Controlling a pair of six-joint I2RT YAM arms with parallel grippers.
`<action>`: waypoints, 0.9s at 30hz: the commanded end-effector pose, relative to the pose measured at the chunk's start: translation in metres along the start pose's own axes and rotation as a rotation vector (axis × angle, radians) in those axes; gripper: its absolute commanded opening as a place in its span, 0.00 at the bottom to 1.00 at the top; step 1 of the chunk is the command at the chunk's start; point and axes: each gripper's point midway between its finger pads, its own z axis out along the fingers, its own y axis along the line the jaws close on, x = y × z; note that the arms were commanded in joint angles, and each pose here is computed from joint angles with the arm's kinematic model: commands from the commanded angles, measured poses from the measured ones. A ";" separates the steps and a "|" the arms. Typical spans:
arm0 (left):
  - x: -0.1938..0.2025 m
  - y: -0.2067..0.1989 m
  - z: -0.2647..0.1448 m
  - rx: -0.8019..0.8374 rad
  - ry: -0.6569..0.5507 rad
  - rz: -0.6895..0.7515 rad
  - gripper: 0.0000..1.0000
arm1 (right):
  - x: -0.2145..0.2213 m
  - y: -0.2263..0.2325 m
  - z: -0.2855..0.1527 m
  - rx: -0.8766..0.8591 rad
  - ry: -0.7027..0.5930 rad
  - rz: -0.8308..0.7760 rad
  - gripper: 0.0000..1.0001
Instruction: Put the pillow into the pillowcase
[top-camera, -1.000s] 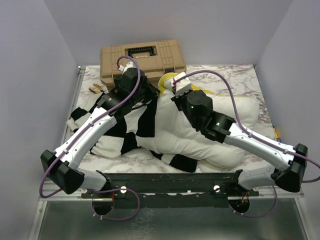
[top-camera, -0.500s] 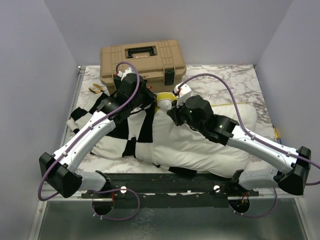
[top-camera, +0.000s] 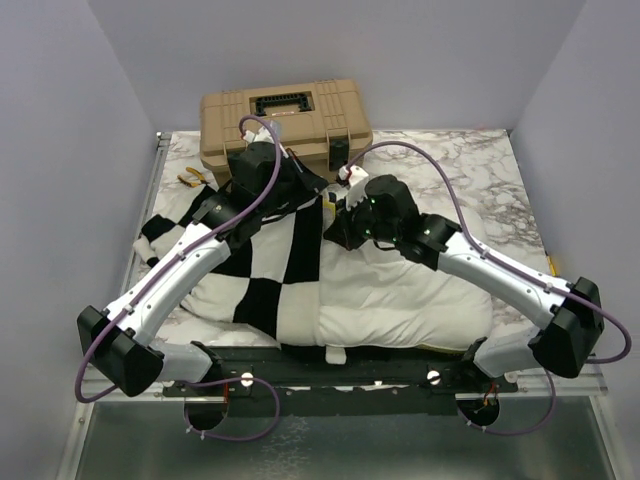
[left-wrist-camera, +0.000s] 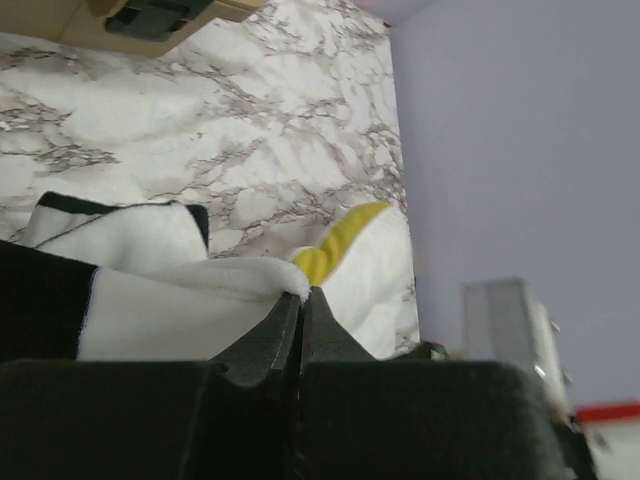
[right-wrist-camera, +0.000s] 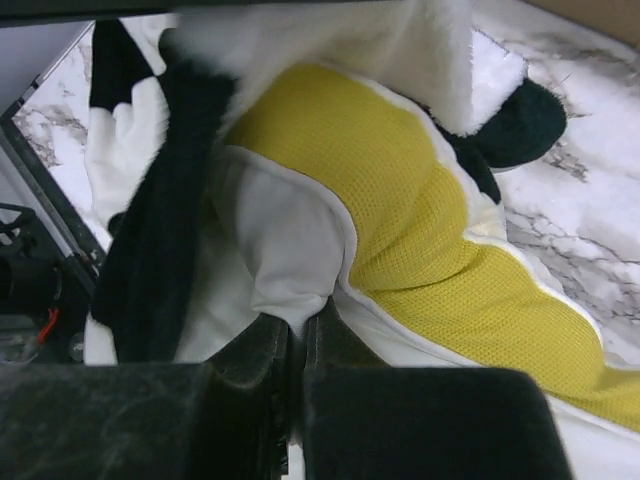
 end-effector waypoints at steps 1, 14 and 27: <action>-0.026 -0.082 -0.025 0.326 -0.055 0.018 0.00 | 0.018 0.012 -0.002 -0.168 0.136 0.151 0.00; 0.046 -0.063 -0.003 0.231 0.046 -0.002 0.00 | -0.066 -0.024 -0.026 -0.239 -0.079 0.325 0.00; 0.116 -0.134 -0.001 0.363 0.196 0.062 0.00 | -0.073 -0.080 -0.023 -0.284 -0.228 0.632 0.00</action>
